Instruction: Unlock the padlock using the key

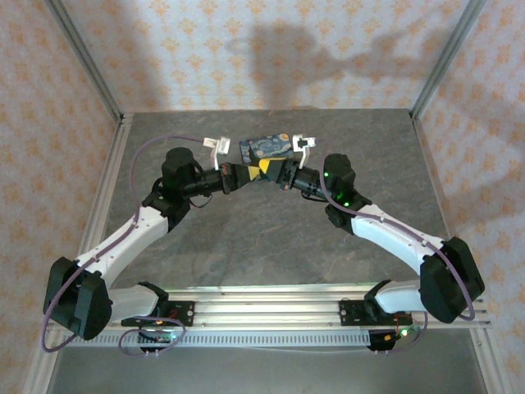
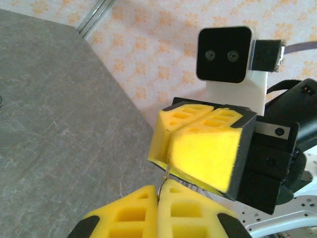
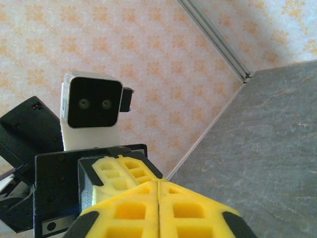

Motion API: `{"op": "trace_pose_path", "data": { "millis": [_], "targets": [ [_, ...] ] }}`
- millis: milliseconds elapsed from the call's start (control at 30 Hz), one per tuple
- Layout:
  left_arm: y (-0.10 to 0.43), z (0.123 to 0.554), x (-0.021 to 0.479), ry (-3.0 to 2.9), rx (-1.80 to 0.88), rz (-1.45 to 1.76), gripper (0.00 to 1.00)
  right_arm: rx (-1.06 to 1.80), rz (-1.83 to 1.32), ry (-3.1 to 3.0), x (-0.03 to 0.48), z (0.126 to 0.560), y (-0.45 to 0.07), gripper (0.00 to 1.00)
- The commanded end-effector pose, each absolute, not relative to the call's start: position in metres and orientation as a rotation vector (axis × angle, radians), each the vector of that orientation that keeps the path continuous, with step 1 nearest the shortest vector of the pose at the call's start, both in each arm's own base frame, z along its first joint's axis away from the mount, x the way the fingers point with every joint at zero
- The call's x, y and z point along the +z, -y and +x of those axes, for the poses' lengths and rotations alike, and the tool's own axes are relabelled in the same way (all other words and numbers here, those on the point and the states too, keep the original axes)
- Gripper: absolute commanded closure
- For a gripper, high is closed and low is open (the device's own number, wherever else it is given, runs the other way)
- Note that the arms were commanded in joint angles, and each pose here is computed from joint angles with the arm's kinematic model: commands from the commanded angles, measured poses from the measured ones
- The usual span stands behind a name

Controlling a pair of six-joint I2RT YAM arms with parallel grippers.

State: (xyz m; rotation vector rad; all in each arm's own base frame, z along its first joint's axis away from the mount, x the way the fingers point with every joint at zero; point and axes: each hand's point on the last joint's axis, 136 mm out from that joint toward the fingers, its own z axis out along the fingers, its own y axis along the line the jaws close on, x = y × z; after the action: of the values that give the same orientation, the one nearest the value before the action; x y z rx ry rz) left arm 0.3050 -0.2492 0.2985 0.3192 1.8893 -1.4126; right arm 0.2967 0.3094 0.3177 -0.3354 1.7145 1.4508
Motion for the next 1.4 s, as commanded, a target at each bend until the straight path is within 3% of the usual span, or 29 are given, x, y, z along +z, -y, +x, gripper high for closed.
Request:
{"op": "trace_pose_path", "data": {
  "millis": [0,100,300,433,533,600,700,733,800,867,1033,1200,1367],
  "targets": [
    [0.248,0.296,0.314,-1.857,-1.337,0.417,1.00,1.503,-0.338,-1.687,0.339,0.291,-0.306,0.73],
    [0.248,0.293,0.316,-1.849,-1.330,0.446,1.00,1.544,-0.378,-1.716,0.341,0.285,-0.312,0.60],
    [0.251,0.287,0.323,-1.825,-1.360,0.490,1.00,1.571,-0.402,-1.741,0.335,0.280,-0.316,0.59],
    [0.252,0.283,0.324,-1.828,-1.368,0.514,1.00,1.591,-0.438,-1.753,0.332,0.274,-0.322,0.68],
    [0.252,0.282,0.323,-1.836,-1.368,0.523,1.00,1.582,-0.435,-1.761,0.329,0.274,-0.323,0.89],
    [0.252,0.282,0.323,-1.838,-1.367,0.529,1.00,1.571,-0.428,-1.757,0.329,0.275,-0.321,0.98],
    [0.252,0.284,0.323,-1.848,-1.369,0.513,1.00,1.542,-0.408,-1.751,0.327,0.279,-0.319,1.00],
    [0.252,0.285,0.322,-1.855,-1.372,0.504,0.91,1.533,-0.399,-1.749,0.327,0.280,-0.317,1.00],
    [0.251,0.288,0.323,-1.866,-1.395,0.471,0.63,1.513,-0.381,-1.741,0.326,0.281,-0.314,1.00],
    [0.250,0.294,0.322,-1.870,-1.422,0.424,0.56,1.509,-0.377,-1.732,0.327,0.281,-0.313,1.00],
    [0.251,0.297,0.322,-1.853,-1.471,0.401,0.60,1.506,-0.374,-1.728,0.328,0.281,-0.312,1.00],
    [0.252,0.295,0.324,-1.837,-1.485,0.411,0.72,1.504,-0.367,-1.726,0.327,0.282,-0.312,1.00],
    [0.252,0.295,0.321,-1.846,-1.488,0.410,0.73,1.494,-0.354,-1.718,0.328,0.285,-0.311,1.00]
  ]
}}
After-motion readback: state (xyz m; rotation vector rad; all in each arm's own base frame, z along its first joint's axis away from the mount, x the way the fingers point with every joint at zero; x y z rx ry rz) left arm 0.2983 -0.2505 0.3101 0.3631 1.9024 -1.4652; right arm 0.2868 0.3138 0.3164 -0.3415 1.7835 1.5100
